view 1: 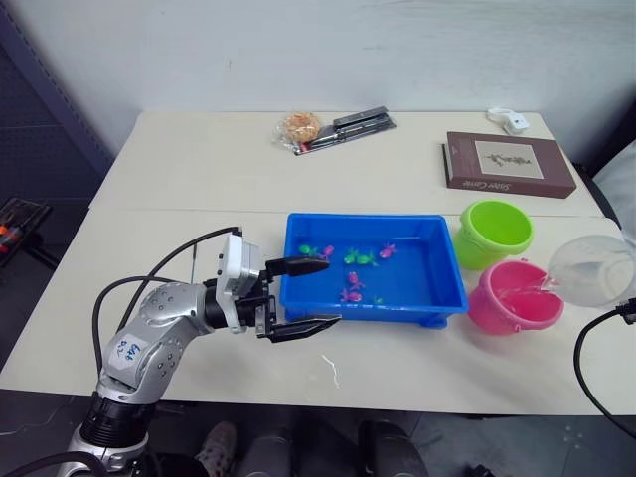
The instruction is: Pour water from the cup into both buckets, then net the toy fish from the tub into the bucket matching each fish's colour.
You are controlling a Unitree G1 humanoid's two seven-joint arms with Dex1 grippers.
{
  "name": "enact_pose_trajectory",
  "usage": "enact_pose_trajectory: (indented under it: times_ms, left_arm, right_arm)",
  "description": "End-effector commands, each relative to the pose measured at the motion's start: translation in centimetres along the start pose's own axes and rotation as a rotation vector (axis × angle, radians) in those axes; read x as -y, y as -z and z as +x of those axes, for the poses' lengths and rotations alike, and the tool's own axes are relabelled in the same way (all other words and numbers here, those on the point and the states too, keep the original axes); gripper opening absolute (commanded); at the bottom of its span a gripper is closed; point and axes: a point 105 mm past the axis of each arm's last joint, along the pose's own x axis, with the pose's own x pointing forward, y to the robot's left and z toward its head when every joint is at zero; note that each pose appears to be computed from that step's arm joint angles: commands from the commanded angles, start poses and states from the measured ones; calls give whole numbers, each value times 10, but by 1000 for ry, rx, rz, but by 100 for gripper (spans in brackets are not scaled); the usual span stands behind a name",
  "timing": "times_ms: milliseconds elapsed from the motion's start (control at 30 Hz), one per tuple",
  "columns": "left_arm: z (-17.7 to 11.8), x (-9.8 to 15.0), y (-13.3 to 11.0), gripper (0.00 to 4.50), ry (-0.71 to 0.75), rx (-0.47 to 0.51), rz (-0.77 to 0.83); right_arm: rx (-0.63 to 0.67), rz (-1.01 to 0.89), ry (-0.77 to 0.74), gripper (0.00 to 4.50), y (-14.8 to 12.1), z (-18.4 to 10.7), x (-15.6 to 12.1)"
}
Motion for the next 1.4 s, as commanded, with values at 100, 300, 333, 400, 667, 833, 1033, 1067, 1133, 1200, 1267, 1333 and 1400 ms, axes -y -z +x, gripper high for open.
enact_pose_trajectory:
  times_ms: [100,300,333,400,667,833,1033,1067,1133,1200,1267,1333,1400]
  left_arm:
    - [3,6,-8,450,16,18,44]
    - [4,6,-7,450,20,12,45]
    - [4,6,-7,450,20,12,45]
    - [4,6,-7,450,19,13,45]
    - [7,5,-12,450,26,49,40]
    - [6,1,-14,450,24,48,58]
    - [6,-2,-16,450,26,52,68]
    - [5,-3,-17,450,24,52,70]
    - [4,-5,-17,450,19,50,75]
    - [4,-6,-17,450,10,54,77]
    - [4,-8,-19,450,2,66,76]
    - [5,-9,-20,450,4,69,76]
    - [5,-11,-21,450,-4,73,87]
  right_arm:
    - [58,-105,39,5,-13,3,13]
    - [87,-169,26,5,-17,5,12]
    - [87,-177,31,5,-17,5,12]
    - [88,-186,35,5,-17,5,13]
    - [105,-212,33,5,-16,5,9]
    - [110,-225,31,5,-16,5,6]
    - [110,-104,77,5,-13,3,4]
    - [89,-20,85,5,-9,3,3]
    - [36,107,145,5,-1,2,7]
    - [21,243,176,5,3,3,9]
    - [34,380,147,5,2,8,5]
    - [33,423,153,5,1,12,8]
    - [44,516,165,5,-1,20,14]
